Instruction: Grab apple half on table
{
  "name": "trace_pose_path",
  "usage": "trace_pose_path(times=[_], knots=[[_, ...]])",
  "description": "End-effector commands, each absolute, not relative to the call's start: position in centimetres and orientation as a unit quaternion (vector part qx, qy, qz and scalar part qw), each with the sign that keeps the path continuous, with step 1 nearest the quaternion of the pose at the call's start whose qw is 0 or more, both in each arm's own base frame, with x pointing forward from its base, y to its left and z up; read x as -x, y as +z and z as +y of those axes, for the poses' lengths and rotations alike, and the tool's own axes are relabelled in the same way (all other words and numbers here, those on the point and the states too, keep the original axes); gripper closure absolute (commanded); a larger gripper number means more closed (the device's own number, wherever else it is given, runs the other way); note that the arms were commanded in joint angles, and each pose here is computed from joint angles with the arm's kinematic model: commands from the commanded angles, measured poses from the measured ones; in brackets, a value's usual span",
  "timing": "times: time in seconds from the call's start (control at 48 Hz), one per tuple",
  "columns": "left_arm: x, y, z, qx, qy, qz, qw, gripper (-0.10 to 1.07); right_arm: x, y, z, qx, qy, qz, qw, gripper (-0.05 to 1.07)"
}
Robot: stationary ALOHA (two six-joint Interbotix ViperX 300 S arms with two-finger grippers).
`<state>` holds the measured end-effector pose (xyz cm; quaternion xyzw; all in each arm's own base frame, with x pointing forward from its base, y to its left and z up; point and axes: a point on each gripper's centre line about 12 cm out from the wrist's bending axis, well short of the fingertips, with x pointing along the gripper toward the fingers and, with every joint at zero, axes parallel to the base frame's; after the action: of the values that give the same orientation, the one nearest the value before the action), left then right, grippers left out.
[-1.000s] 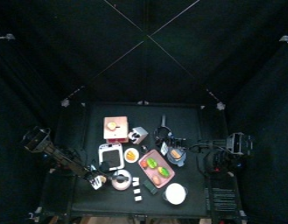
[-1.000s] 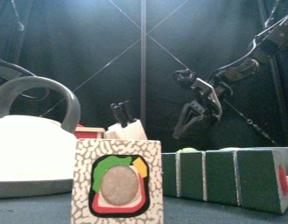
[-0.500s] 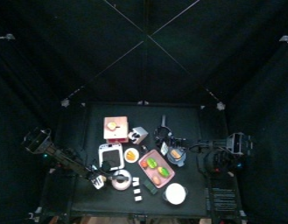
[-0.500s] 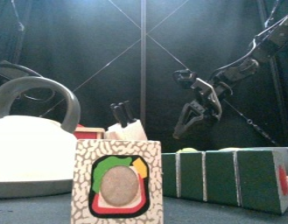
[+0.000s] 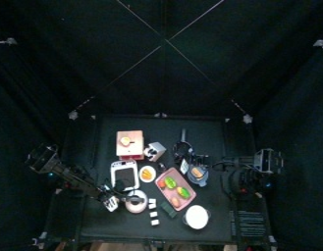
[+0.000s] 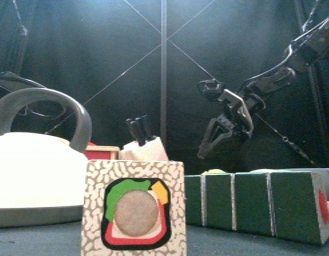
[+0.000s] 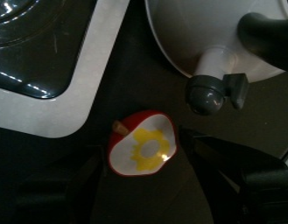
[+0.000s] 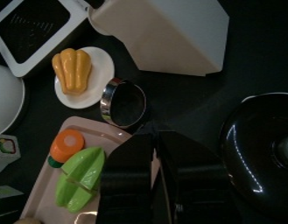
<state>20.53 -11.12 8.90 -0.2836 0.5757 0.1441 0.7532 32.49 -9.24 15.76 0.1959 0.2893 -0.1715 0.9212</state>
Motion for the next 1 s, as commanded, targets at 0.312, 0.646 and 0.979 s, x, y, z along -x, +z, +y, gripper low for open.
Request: trace_pose_path(times=[0.312,0.646,0.979], knots=[[-20.3,9.7,-10.6,0.292,0.141,0.566,0.758,0.20,-33.1,17.0,-9.3,-0.194,-0.168,0.270,0.928,0.66],[-18.7,12.6,-9.8,0.314,0.122,0.540,0.771,0.20,-33.1,17.0,-9.3,-0.194,-0.168,0.270,0.928,0.66],[-18.3,12.7,-9.5,0.314,0.120,0.537,0.774,0.20,-33.1,17.0,-9.3,-0.192,-0.168,0.270,0.928,0.66]])
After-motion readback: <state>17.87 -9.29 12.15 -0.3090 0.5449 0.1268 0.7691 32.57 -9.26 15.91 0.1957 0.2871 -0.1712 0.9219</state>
